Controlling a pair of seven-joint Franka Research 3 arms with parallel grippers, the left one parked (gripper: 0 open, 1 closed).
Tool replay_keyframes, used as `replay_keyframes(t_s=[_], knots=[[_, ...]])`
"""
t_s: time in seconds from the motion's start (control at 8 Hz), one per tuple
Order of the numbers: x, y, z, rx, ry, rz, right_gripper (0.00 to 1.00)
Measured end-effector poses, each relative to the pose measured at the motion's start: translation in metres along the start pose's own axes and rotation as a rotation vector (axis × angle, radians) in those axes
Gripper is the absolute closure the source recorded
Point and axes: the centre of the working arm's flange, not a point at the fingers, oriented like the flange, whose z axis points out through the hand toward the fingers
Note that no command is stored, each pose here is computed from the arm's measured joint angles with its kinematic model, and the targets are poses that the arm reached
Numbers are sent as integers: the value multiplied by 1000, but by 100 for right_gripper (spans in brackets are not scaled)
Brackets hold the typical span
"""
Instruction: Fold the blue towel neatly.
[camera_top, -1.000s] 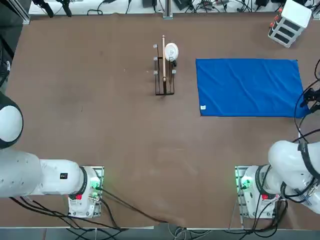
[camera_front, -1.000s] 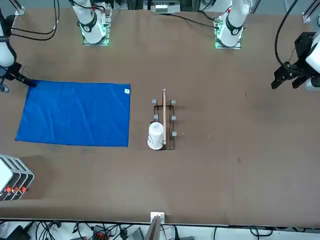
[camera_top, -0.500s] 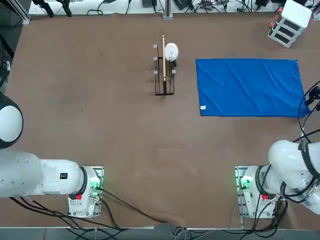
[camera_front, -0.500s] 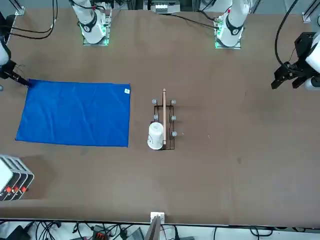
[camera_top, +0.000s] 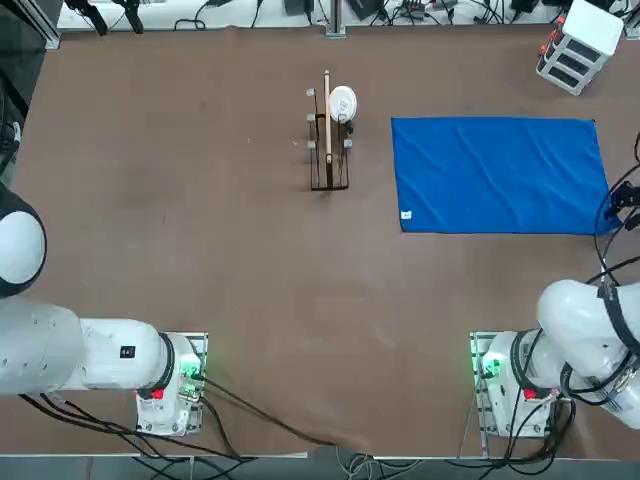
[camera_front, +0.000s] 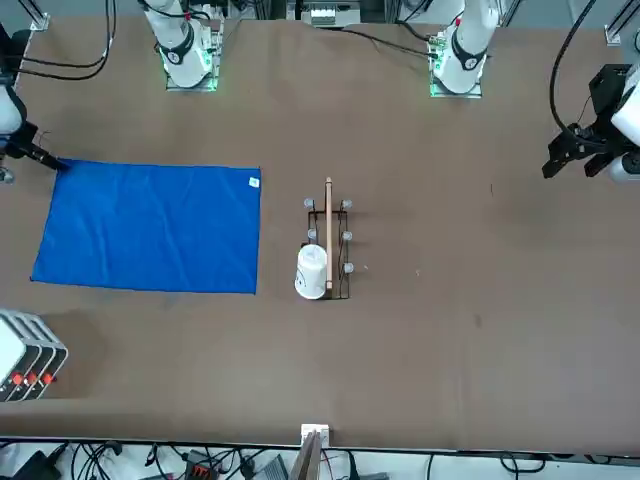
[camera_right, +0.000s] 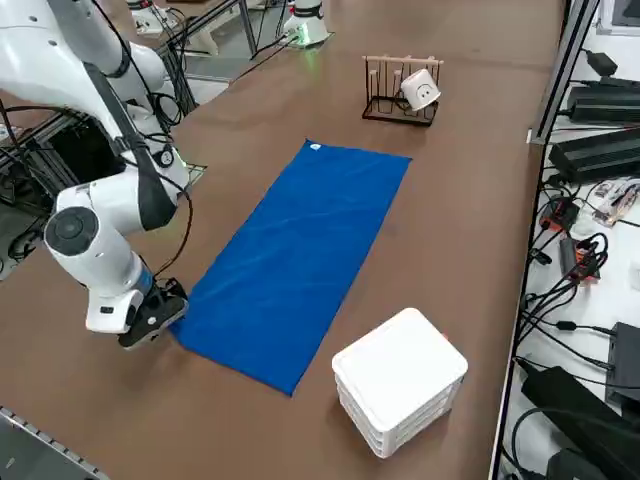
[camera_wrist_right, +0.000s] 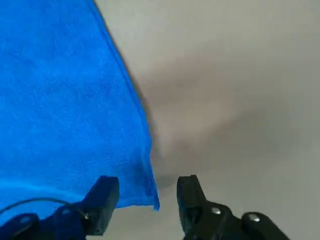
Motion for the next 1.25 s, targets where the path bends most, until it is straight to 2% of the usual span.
replay_keyframes(t_s=[0.5, 1.0, 1.25], knots=[[-2, 7, 2, 3, -2, -1, 30], [-2, 9, 1, 2, 2, 2, 39], [-2, 10, 1, 2, 2, 4, 52]])
